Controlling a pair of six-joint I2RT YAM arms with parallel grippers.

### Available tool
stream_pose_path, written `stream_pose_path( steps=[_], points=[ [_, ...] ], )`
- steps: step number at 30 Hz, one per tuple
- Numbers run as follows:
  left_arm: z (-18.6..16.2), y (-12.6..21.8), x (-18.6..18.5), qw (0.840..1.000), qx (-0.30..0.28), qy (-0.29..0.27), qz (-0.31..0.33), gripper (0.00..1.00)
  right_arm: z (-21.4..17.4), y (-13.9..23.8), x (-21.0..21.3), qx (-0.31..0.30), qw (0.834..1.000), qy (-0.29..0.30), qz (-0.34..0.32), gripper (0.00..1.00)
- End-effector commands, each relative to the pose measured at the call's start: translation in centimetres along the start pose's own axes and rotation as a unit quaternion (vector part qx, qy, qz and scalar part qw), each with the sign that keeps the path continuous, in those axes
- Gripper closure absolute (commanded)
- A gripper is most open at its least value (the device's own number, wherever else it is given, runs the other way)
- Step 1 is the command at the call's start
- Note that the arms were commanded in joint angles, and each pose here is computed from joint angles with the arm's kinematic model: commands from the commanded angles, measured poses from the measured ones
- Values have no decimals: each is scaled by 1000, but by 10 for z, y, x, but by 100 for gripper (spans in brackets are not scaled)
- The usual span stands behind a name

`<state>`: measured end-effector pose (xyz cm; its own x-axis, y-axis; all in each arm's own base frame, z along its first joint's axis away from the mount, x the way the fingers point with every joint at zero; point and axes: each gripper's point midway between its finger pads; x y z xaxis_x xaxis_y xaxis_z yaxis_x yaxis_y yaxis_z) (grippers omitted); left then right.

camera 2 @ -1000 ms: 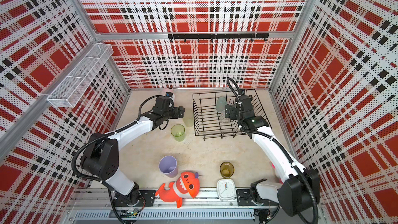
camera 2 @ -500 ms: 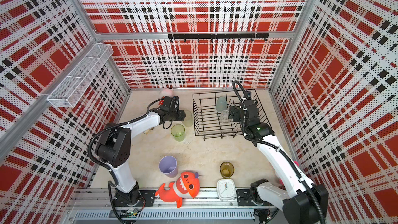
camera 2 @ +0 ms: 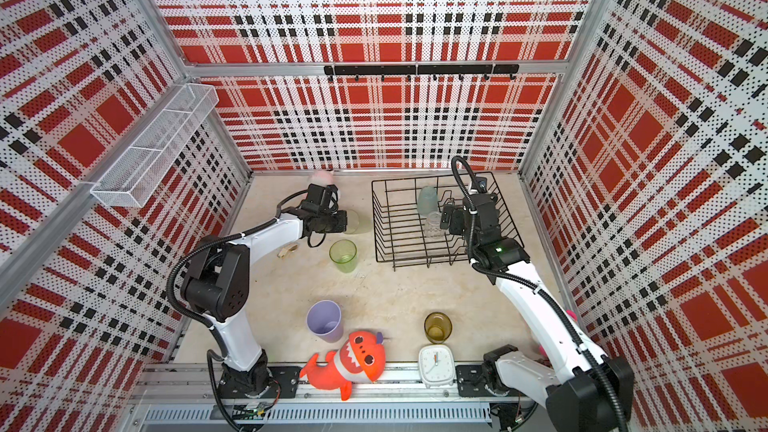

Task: Load the cups into the dish rack
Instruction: 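Grasp the large light green cup with the left gripper, lift toward right gripper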

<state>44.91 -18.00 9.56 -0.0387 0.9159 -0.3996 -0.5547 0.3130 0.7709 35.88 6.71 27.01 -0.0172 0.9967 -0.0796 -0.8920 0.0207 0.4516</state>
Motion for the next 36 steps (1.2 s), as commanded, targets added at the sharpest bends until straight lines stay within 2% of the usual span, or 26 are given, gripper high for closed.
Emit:
stream_pose_path(
  steps=[1, 8, 11, 15, 18, 21, 26, 32, 36],
  points=[
    [18, 25, -16, 999, -30, 2, -40, 100, 15, 10, -5, -37, 999, -28, -4, 0],
    [40, 72, -41, 992, -70, -1, -101, 100, 27, 15, 12, -43, 997, -43, 50, 0],
    [46, 108, -75, 976, -102, -20, -193, 100, 36, 22, 23, -52, 993, -65, 88, 0],
    [51, 159, -106, 945, -158, -34, -283, 100, 51, 36, 47, -94, 977, -92, 167, 0],
    [52, 191, -122, 919, -192, -50, -341, 100, 67, 53, 70, -126, 956, -100, 246, 0],
    [50, 216, -132, 893, -219, -66, -388, 100, 81, 73, 97, -154, 924, -89, 340, 0],
    [33, 244, -154, 851, -230, -107, -460, 100, 99, 106, 146, -142, 846, -90, 506, 0],
    [16, 275, -176, 798, -239, -130, -538, 100, 95, 117, 174, -114, 816, -63, 563, 0],
    [5, 282, -186, 782, -239, -152, -555, 100, 86, 125, 197, -87, 788, -53, 607, 0]
  ],
)
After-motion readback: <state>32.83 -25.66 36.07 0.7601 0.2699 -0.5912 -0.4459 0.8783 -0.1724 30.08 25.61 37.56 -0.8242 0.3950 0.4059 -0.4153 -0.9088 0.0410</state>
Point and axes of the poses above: each gripper's point midway between its finger pads, its own y axis back along the fingers, its own x axis along the line the jaws close on, z = x × y, and after that the axes turned 12 degrees about y, right-handed
